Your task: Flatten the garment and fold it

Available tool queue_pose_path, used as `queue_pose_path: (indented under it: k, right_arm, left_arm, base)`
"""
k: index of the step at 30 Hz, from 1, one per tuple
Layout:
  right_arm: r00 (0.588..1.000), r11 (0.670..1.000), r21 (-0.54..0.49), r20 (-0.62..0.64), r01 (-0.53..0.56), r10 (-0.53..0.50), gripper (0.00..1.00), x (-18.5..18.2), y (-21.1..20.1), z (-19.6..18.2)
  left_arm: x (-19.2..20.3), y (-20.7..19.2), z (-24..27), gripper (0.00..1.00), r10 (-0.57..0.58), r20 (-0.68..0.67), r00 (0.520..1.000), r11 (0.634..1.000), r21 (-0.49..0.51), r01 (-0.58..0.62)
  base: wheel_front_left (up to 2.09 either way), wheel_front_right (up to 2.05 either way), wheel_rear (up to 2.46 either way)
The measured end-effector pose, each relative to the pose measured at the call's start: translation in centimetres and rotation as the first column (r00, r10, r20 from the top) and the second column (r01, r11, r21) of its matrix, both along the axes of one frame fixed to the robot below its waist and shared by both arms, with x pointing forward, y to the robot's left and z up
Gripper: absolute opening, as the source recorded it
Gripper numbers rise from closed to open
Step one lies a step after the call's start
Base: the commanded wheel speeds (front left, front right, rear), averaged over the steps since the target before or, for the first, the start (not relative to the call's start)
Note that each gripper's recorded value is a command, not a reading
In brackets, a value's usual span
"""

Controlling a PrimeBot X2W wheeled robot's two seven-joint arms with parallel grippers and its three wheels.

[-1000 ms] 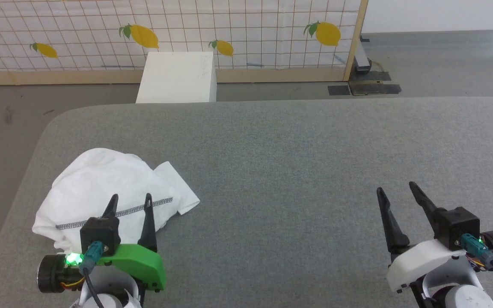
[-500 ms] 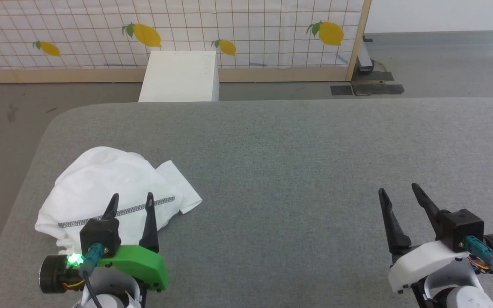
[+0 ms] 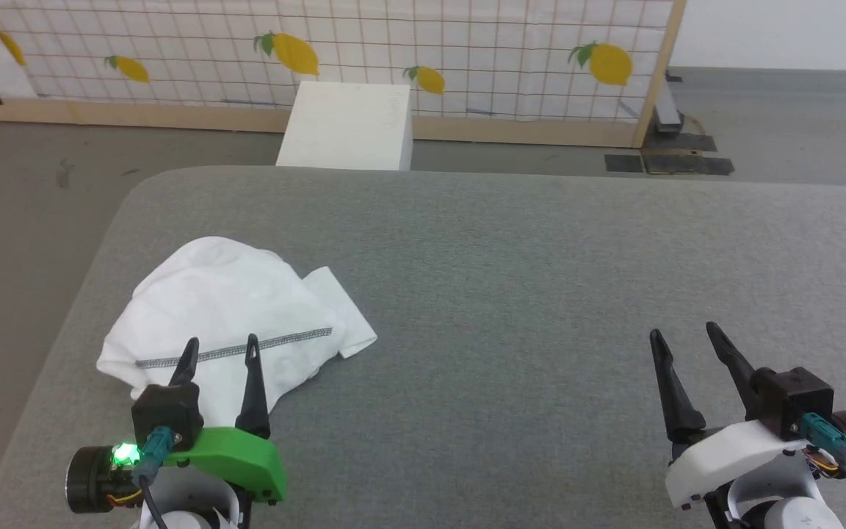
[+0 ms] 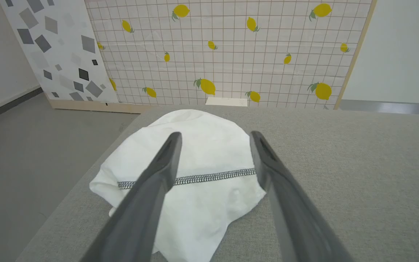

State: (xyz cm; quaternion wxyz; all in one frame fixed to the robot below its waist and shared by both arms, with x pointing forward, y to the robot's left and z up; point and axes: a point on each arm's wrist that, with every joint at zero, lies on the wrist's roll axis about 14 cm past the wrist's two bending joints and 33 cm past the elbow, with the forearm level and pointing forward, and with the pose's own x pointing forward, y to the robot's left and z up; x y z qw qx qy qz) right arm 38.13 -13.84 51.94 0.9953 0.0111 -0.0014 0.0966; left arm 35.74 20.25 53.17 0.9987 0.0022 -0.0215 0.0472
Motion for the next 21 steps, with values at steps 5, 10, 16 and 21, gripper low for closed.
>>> queue_pose_path:
  k: [5,10,16,21]
  right_arm:
    - [0.999,0.999,0.009,0.002,-0.036,0.036,1.00,0.4,1.3,-0.1]
    - [0.997,0.997,0.019,0.001,-0.072,0.072,1.00,0.7,2.5,-0.2]
    - [0.992,0.992,0.035,0.000,-0.123,0.123,1.00,1.0,4.4,-0.5]
    - [0.987,0.987,0.038,-0.011,-0.158,0.159,1.00,1.1,5.6,-1.0]
  left_arm:
    - [-0.8,1.2,0.0,1.00,0.042,0.006,0.999,0.999,-0.002,-0.042]
    - [-1.9,2.3,-0.2,1.00,0.079,0.006,0.997,0.997,-0.002,-0.079]
    - [-3.1,3.6,-0.3,1.00,0.129,0.012,0.992,0.992,-0.005,-0.129]
    - [-4.0,4.5,-0.4,1.00,0.162,0.016,0.987,0.987,-0.026,-0.161]
  base:
    - [0.00,0.00,0.00]
    - [0.00,0.00,0.00]
    - [0.00,0.00,0.00]
    - [0.00,0.00,0.00]
